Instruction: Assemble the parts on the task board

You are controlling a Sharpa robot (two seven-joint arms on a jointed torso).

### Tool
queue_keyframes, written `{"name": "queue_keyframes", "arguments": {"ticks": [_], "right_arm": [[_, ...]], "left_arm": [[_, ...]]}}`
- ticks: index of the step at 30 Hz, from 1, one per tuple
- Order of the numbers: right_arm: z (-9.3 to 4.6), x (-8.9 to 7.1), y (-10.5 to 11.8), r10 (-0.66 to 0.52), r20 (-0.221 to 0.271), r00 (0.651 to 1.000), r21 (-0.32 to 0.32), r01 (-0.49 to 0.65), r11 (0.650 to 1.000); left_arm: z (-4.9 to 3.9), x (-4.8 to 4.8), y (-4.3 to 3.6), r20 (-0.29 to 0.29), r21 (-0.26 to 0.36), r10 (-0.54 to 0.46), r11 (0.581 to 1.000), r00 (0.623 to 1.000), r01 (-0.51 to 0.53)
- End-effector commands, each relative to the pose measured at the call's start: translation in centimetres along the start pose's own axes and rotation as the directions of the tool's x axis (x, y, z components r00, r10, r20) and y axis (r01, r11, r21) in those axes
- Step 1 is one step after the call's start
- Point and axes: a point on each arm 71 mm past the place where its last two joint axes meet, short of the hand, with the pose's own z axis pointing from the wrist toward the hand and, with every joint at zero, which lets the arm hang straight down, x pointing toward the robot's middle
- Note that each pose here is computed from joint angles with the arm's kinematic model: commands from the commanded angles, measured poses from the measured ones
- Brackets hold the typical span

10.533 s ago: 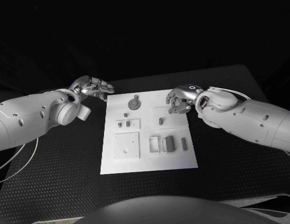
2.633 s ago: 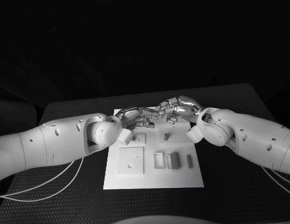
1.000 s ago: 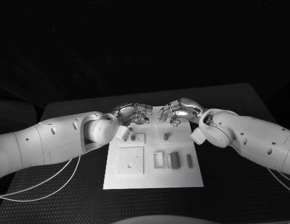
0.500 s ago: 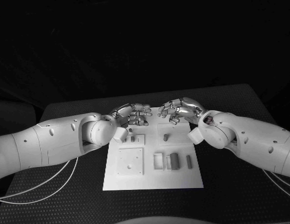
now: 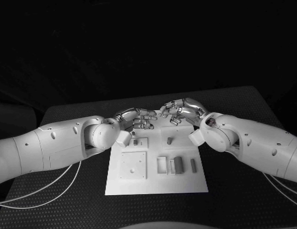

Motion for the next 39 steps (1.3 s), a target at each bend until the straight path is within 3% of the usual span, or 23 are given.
{"name": "queue_keyframes", "arguments": {"ticks": [1, 29, 39], "right_arm": [[0.1, 0.21, 0.11, 0.014, -0.005, 1.0, -0.014, -0.015, 1.0], [0.4, 0.73, -0.18, 0.02, -0.021, 1.0, -0.008, -0.02, 1.0], [0.28, 0.99, -0.14, 0.038, -0.034, 0.999, -0.017, -0.038, 0.999]], "left_arm": [[0.11, 0.68, -0.17, -0.054, 0.024, -0.014, 1.0, 0.998, 0.016], [0.18, 1.46, -0.04, -0.119, 0.009, -0.033, 0.999, 0.992, 0.034], [0.18, 1.15, 0.05, -0.091, -0.004, -0.028, 1.0, 0.996, 0.027]]}}
